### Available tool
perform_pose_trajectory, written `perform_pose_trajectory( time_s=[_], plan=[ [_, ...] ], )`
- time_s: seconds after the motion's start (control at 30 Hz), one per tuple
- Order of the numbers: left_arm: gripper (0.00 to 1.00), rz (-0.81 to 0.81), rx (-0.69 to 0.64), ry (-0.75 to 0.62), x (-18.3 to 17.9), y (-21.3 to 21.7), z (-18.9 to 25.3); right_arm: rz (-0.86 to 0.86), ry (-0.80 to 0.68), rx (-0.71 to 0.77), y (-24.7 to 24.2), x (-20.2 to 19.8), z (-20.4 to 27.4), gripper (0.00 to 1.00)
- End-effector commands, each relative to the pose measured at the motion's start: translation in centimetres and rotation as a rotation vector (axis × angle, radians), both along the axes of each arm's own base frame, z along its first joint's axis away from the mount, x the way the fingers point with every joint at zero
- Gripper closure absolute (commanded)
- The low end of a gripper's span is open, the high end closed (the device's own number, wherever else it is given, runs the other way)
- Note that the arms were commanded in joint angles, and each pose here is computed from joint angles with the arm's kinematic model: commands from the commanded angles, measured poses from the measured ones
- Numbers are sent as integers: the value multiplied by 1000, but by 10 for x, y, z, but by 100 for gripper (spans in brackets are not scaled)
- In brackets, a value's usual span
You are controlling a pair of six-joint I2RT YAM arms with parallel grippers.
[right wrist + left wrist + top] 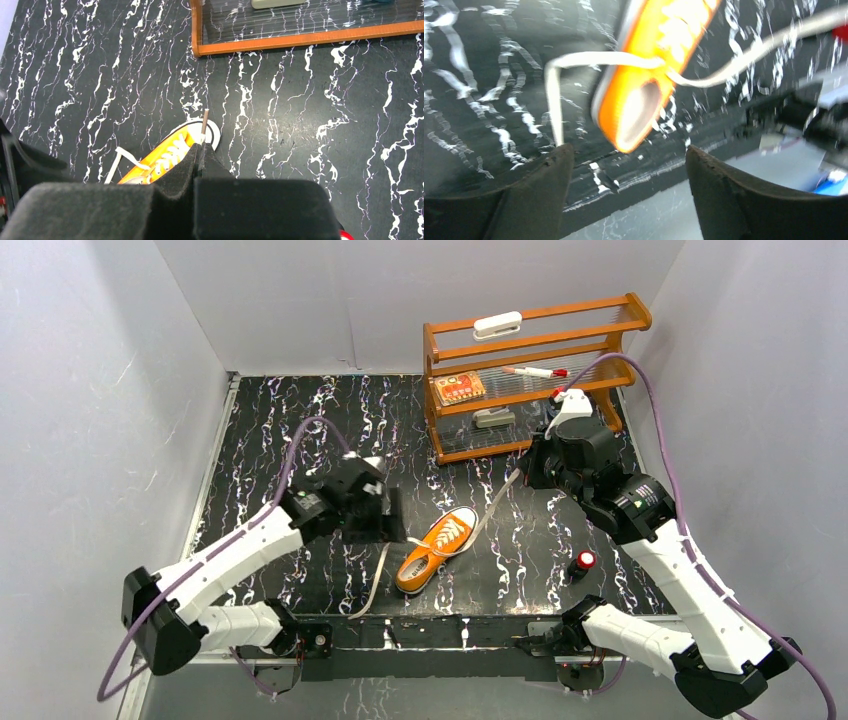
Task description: Tie the shoes
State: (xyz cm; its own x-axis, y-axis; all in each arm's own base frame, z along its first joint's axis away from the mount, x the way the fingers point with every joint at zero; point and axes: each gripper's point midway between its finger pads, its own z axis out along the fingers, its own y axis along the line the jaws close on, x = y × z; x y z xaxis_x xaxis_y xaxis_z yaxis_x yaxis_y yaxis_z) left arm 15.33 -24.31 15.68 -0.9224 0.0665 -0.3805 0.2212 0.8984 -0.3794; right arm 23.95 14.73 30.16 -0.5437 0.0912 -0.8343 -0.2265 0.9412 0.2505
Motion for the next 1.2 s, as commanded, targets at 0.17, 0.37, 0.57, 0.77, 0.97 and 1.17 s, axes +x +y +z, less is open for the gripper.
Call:
perform_pose_trajectory(
  time_s=[0.17, 0.37, 0.57, 0.77, 0.97, 1.17],
  plan=[
    [19, -47, -319, 163, -3, -26, -23, 10, -68, 68, 8, 6, 24, 100],
    [9, -105, -356, 225, -5, -52, -42, 3, -83, 77, 8, 8, 30, 100],
    [13, -315, -331, 230, -26, -104, -43, -8, -80, 81, 8, 10, 29, 100],
    [13, -387, -330, 219, -33, -116, -37, -16, -71, 78, 7, 10, 25, 100],
    [10, -301, -198, 136, -25, -81, -28, -5, -53, 57, 8, 10, 19, 100],
    [11, 2, 42, 71, -4, 24, -26, 9, -45, 43, 8, 7, 16, 100]
  ],
)
